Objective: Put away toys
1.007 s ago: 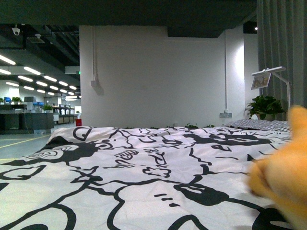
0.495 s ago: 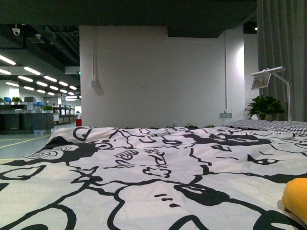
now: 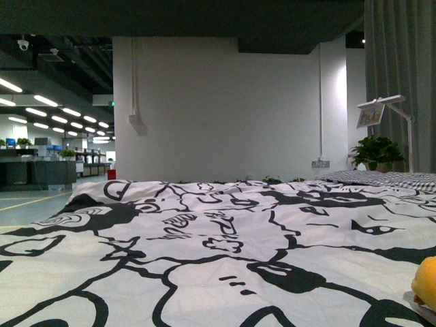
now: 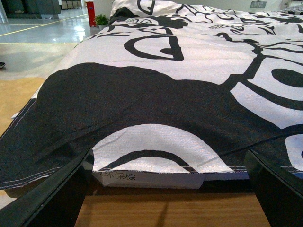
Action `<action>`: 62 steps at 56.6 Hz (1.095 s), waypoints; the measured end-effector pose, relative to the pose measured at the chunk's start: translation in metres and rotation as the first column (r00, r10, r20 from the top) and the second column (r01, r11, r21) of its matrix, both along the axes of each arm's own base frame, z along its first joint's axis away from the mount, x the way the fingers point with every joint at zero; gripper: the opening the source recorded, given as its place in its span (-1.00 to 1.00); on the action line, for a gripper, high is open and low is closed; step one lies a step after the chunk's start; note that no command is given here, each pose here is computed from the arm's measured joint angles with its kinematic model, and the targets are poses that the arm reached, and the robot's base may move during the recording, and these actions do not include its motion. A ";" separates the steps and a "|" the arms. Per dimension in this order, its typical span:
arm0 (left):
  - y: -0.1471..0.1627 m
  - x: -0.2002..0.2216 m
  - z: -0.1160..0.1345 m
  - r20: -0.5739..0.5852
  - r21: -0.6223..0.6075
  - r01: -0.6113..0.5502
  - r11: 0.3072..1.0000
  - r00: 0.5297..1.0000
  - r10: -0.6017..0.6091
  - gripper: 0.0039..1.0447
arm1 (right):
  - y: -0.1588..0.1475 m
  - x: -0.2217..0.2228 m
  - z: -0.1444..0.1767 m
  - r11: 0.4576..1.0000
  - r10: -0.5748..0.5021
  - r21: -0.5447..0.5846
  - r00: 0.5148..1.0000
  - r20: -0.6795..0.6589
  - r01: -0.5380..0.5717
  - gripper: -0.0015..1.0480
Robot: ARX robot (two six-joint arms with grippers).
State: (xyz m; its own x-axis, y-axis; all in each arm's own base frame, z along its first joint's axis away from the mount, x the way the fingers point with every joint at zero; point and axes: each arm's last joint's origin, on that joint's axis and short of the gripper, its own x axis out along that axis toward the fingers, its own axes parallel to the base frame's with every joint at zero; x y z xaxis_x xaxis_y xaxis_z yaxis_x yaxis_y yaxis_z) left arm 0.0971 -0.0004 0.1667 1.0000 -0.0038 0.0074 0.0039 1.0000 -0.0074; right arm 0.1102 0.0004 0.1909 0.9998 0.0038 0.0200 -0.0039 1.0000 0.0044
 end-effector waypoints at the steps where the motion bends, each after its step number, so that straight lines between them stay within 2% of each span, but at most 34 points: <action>1: 0.000 0.000 0.000 0.000 0.000 0.000 1.000 1.000 0.000 0.88 | 0.000 0.000 -0.001 1.000 0.000 0.000 1.000 -0.001 0.000 -0.82; 31: 0.000 0.000 0.000 0.000 0.000 0.000 1.000 1.000 0.000 0.88 | 0.000 -0.013 -0.022 1.000 -0.001 -0.001 1.000 -0.007 0.001 -0.82; 62: 0.000 0.000 0.000 0.000 0.000 0.000 1.000 1.000 0.000 0.88 | 0.000 -0.013 -0.022 1.000 -0.001 -0.001 1.000 -0.005 0.001 -0.82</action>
State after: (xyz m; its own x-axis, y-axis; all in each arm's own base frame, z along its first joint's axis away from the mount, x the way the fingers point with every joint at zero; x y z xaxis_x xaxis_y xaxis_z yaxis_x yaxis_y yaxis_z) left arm 0.0971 -0.0004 0.1667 1.0000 -0.0038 0.0074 0.0039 1.0000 -0.0074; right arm 0.0970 0.0002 0.1687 0.9999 0.0031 0.0154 -0.0031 1.0000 0.0032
